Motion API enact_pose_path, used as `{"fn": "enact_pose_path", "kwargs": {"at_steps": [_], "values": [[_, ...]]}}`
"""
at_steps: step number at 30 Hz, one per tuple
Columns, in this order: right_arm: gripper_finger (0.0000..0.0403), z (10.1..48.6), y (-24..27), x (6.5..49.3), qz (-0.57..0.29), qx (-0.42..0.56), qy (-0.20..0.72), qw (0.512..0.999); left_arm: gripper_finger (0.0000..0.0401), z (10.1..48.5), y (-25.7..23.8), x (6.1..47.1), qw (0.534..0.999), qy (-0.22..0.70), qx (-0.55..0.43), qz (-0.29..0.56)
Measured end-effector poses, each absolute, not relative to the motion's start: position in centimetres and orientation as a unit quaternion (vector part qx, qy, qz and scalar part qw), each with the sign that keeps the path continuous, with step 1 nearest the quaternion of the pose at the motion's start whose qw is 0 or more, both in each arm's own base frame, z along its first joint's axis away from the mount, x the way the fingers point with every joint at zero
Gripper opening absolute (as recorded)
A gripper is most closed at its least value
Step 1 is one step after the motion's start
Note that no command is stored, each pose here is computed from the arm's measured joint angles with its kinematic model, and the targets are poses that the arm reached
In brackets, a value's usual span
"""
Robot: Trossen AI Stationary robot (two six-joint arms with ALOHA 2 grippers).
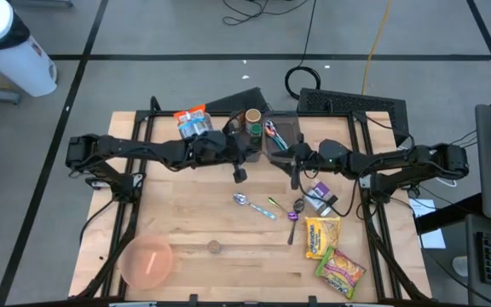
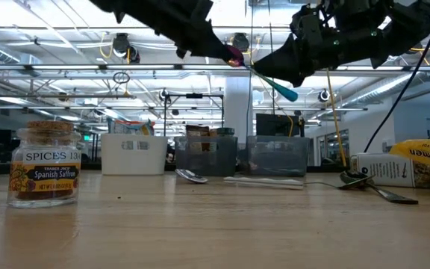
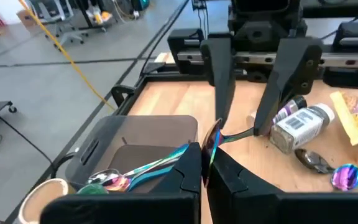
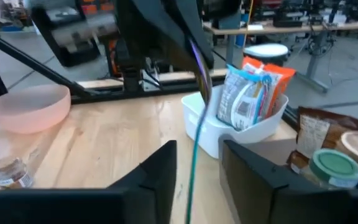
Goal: Pick & Place Food Item
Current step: Put the left purple spoon into the right black bin
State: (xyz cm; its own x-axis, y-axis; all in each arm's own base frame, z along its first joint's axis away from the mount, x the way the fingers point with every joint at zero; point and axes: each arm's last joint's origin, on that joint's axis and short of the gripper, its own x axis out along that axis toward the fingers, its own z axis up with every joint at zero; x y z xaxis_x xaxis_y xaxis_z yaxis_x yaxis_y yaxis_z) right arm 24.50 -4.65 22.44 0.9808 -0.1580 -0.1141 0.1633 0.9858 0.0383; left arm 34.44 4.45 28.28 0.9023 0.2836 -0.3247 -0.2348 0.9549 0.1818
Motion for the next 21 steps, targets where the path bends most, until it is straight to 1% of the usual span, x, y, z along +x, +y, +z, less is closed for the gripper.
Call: {"fn": "enact_pose_path", "kwargs": {"at_steps": [5,9,12,15,21], "values": [[0.0176,22.8,-4.9,24.9,-0.094,0.016,0.093,0.991,0.0005,30.0,4.7,34.6,0.967,0.201,0.064,0.141],[0.0198,23.8,-3.9,25.7,-0.137,-0.050,0.124,0.982,0.0005,30.7,5.3,34.5,0.961,0.208,0.031,0.180],[0.0204,24.5,-3.0,26.0,-0.188,-0.114,0.138,0.966,0.0005,31.0,6.0,34.4,0.957,0.205,-0.005,0.206],[0.0205,25.0,-2.1,26.4,-0.229,-0.154,0.141,0.951,0.0004,31.0,6.8,34.2,0.953,0.198,-0.038,0.225],[0.0200,24.0,-1.3,27.0,-0.304,-0.230,0.187,0.905,0.0004,31.1,8.0,34.0,0.948,0.181,-0.081,0.250]]}}
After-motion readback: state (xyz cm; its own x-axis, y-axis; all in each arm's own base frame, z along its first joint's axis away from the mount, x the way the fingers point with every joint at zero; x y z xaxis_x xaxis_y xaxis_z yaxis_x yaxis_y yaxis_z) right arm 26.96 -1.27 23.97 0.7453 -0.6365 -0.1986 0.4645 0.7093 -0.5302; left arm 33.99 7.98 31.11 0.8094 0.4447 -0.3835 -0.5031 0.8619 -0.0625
